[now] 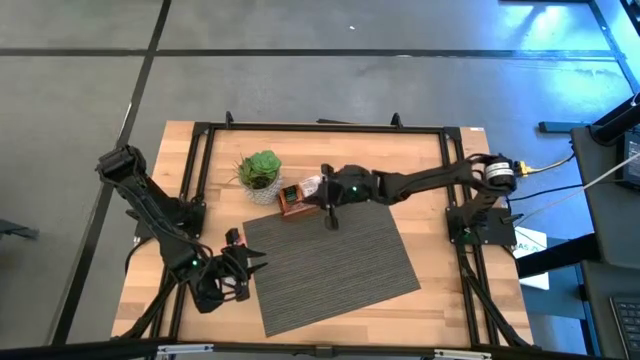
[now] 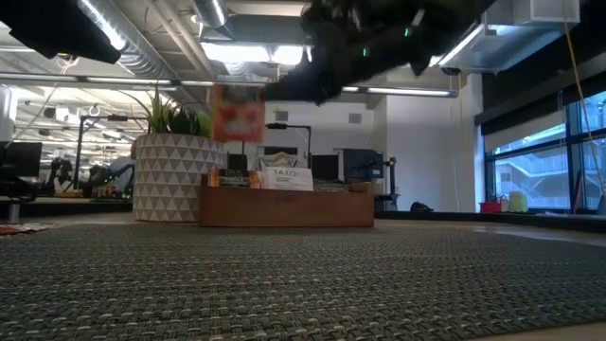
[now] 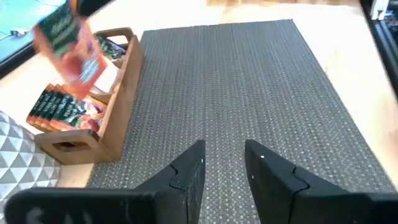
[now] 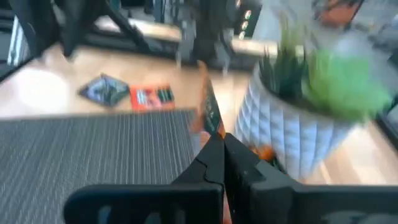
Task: Pick & Place Tea
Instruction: Put the right orange tea bag into the left slot of the wooden organizer, then put the orange tea bag into the left slot of the wooden organizer
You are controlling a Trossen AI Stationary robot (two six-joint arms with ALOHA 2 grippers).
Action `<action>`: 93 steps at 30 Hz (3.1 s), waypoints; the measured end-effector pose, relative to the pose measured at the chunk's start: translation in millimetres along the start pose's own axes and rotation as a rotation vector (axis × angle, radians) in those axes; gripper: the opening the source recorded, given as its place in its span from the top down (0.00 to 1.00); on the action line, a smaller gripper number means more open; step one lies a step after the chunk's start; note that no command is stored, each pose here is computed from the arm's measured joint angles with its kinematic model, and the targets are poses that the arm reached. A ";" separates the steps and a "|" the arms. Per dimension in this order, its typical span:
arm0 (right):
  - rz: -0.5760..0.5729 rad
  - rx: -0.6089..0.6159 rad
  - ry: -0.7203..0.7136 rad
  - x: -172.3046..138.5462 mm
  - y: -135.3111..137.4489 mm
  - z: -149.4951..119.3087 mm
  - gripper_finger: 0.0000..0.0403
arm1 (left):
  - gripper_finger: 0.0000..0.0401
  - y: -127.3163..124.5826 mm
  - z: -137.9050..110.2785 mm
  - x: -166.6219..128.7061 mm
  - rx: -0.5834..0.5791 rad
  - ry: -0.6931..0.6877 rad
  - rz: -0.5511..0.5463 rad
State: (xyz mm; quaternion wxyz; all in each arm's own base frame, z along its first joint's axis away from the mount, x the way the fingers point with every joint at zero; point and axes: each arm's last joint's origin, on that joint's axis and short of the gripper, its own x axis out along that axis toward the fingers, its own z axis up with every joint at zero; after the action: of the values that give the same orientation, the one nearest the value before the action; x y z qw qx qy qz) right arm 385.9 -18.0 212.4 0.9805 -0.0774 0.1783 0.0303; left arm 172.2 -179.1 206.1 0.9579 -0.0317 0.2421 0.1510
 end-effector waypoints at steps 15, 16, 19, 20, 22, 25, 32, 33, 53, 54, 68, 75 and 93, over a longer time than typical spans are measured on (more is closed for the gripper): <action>-0.021 0.013 0.052 26.8 -28.8 -45.1 1.00 | 0.73 0.7 0.7 1.5 -0.004 0.002 0.005; -0.018 0.011 0.060 28.8 -28.3 -48.4 1.00 | 0.73 0.8 0.7 1.5 -0.003 0.002 0.005; -0.013 0.013 0.078 33.3 -26.9 -55.9 1.00 | 0.73 1.0 0.6 1.5 -0.001 0.003 0.006; -0.015 0.012 0.073 34.4 -27.1 -57.0 1.00 | 0.73 1.0 0.5 1.5 -0.001 0.003 0.006; -0.014 0.015 0.080 36.2 -26.9 -59.8 1.00 | 0.73 1.0 0.6 1.5 -0.001 0.003 0.006; -0.012 0.027 0.089 38.3 -26.2 -63.8 1.00 | 0.73 1.0 0.6 1.5 -0.001 0.003 0.006; -0.010 0.042 0.104 42.1 -25.4 -70.6 0.99 | 0.73 1.0 0.6 1.5 -0.001 0.003 0.006; -0.010 0.042 0.104 42.1 -25.4 -70.6 0.99 | 0.73 1.0 0.6 1.5 -0.001 0.003 0.007; -0.037 0.063 0.111 42.1 -26.0 -71.1 0.98 | 0.73 0.8 0.4 1.4 -0.001 0.009 0.002; -0.036 0.061 0.111 42.1 -25.9 -71.1 0.96 | 0.73 0.7 0.2 1.4 -0.001 0.014 -0.002; -0.211 0.086 -0.042 42.2 -33.2 -55.2 0.64 | 0.73 1.1 -0.9 1.5 -0.034 0.040 -0.013; -0.093 0.195 -0.059 43.9 -22.5 -53.6 0.62 | 0.73 13.2 -15.2 3.9 -0.121 0.206 0.063; 0.047 0.121 -0.074 46.8 8.0 -47.3 0.62 | 0.73 21.1 -74.5 38.7 -0.201 0.712 0.438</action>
State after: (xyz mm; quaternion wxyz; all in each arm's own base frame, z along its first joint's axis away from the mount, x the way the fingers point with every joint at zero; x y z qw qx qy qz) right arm 412.6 -16.4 150.9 0.9883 -0.0126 0.1452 0.0452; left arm 164.3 -158.3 122.4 0.7519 -0.1231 0.5429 0.3532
